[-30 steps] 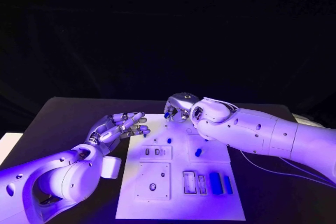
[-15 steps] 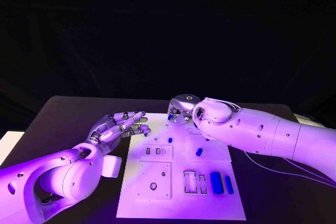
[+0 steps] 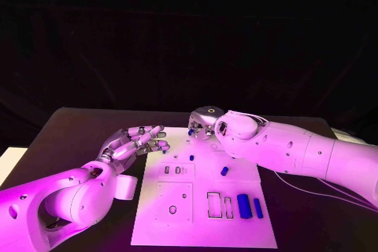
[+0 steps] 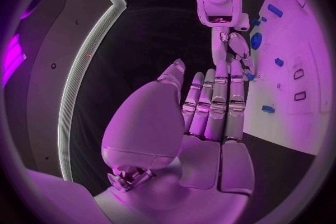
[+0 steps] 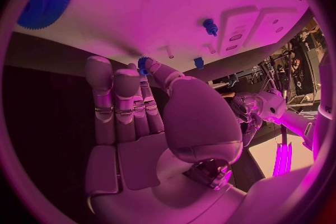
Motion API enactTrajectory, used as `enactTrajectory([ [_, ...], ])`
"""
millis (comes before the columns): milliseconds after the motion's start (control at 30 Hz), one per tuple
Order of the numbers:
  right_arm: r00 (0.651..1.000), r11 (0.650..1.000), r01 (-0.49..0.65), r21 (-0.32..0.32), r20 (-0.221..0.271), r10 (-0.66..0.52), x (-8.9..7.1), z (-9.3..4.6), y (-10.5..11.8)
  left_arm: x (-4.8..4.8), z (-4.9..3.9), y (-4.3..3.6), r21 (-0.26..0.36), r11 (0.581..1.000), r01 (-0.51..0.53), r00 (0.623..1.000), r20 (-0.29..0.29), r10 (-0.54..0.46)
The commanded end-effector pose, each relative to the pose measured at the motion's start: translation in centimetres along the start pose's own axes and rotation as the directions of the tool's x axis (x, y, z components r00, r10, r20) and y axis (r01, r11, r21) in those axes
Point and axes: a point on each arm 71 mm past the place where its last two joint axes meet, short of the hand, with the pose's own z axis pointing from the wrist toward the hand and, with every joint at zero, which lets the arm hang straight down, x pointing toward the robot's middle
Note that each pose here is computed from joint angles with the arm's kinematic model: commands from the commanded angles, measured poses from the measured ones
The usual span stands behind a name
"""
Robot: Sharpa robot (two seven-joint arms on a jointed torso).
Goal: Assemble the parts on the task board
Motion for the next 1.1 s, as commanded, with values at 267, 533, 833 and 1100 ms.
enactTrajectory([
  [267,0.999,1.000,0.014,0.015,-0.034,-0.014,0.8,0.3,0.0,0.27,0.00,-0.16,0.004,1.000,0.008,1.000,-0.015,-0.008],
  [533,1.000,1.000,-0.009,0.010,0.008,0.009,0.5,0.0,-0.1,0.22,-0.01,-0.20,0.004,1.000,0.005,1.000,-0.016,-0.005],
  [833,0.995,0.996,-0.089,0.019,0.051,0.088,-0.8,-3.5,-1.9,-0.19,-0.11,-0.36,0.005,1.000,0.003,1.000,-0.007,-0.003],
  [1100,0.971,0.962,-0.239,0.130,0.024,0.238,-1.6,-7.2,-5.4,-0.37,-0.10,-0.44,0.007,1.000,0.002,1.000,-0.004,-0.002],
])
